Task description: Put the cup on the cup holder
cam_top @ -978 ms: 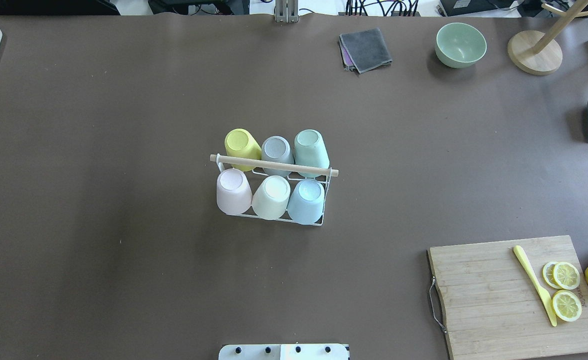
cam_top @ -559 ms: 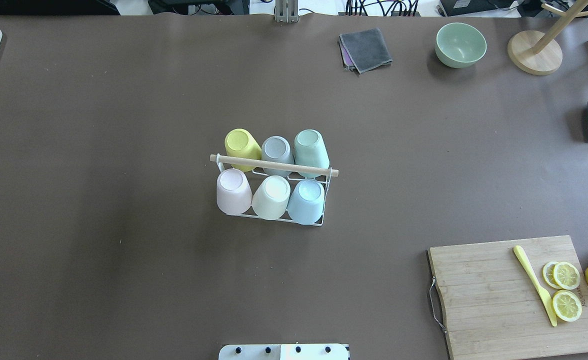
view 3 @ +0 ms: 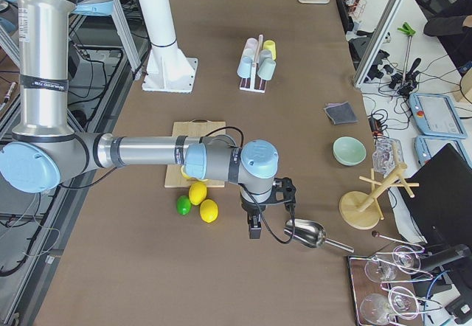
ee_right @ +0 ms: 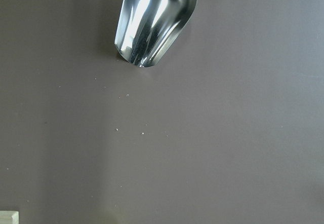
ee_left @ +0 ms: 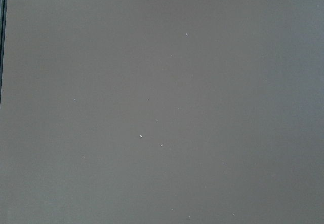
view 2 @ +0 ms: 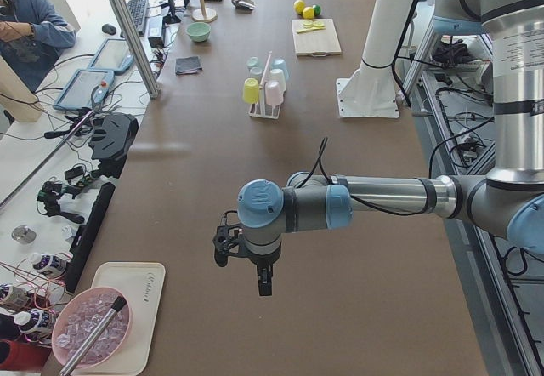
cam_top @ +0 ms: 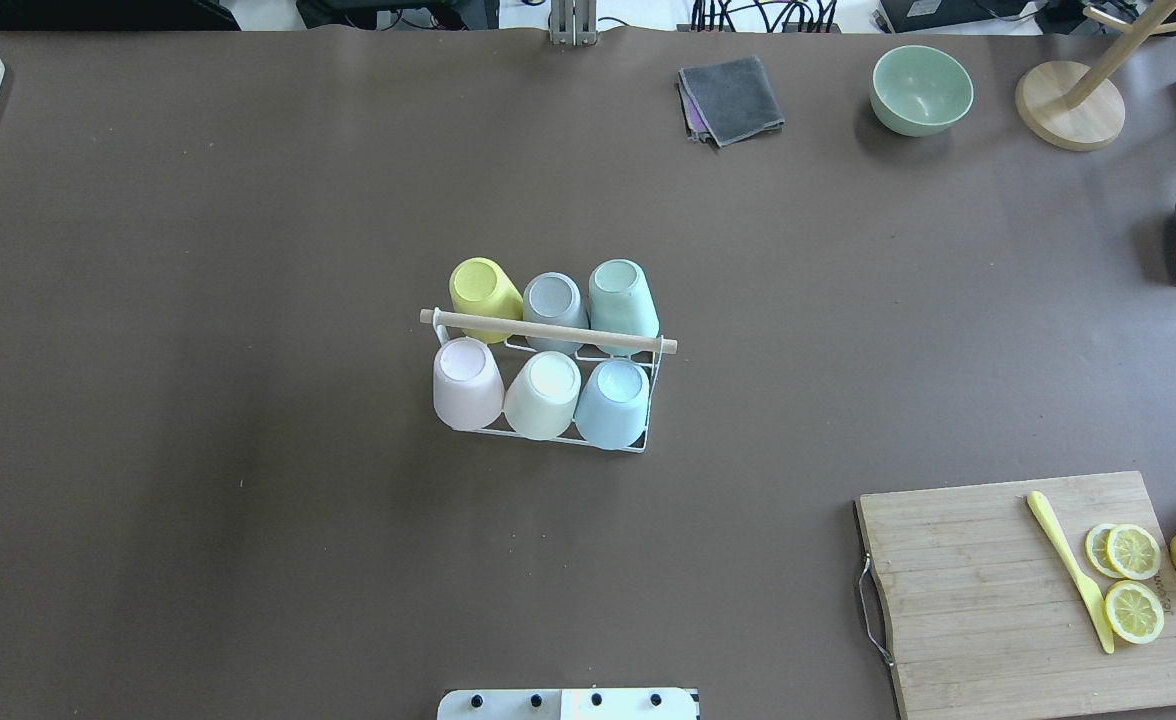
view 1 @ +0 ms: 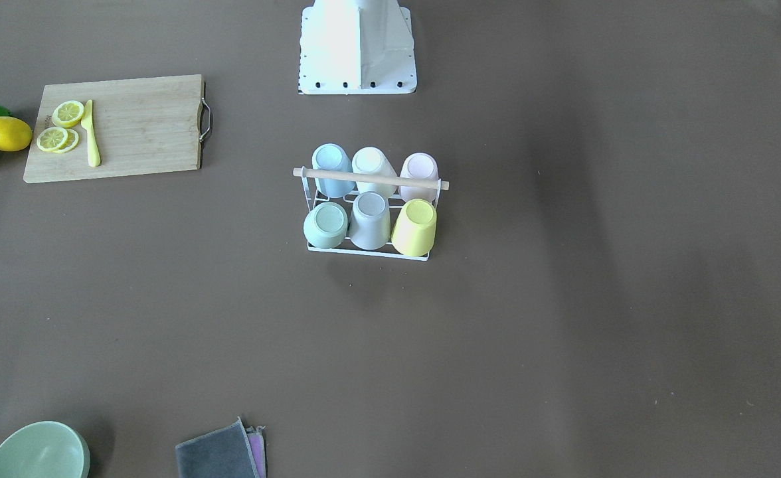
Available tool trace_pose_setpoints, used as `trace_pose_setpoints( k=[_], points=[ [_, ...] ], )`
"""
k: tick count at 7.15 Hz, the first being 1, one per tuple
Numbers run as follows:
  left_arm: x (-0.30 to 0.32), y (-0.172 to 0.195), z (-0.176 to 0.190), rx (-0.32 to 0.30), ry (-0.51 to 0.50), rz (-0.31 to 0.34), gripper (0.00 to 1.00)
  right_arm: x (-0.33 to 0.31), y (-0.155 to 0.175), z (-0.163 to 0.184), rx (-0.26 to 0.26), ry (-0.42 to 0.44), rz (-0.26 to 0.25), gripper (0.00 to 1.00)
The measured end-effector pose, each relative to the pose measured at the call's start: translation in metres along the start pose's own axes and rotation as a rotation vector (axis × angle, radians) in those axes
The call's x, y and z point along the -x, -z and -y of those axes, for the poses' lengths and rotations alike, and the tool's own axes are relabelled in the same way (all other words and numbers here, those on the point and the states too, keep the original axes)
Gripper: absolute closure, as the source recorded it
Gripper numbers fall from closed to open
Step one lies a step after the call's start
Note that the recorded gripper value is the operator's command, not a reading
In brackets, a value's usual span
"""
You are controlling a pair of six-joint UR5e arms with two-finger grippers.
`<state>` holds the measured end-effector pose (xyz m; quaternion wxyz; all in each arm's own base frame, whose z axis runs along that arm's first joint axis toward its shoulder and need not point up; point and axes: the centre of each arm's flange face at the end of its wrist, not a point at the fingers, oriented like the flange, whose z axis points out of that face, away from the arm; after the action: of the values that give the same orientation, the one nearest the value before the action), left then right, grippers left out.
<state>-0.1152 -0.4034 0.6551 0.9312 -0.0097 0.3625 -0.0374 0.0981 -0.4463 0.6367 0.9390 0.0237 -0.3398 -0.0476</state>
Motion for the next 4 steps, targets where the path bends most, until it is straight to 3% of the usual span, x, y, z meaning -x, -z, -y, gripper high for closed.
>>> trace_pose_setpoints(
  k=[4],
  points=[
    [0.0004, 0.0, -0.0007, 0.0, 0.001, 0.001, 0.01, -0.0004, -0.0019, -0.0054, 0.004, -0.013, 0.005, 0.0]
  ],
)
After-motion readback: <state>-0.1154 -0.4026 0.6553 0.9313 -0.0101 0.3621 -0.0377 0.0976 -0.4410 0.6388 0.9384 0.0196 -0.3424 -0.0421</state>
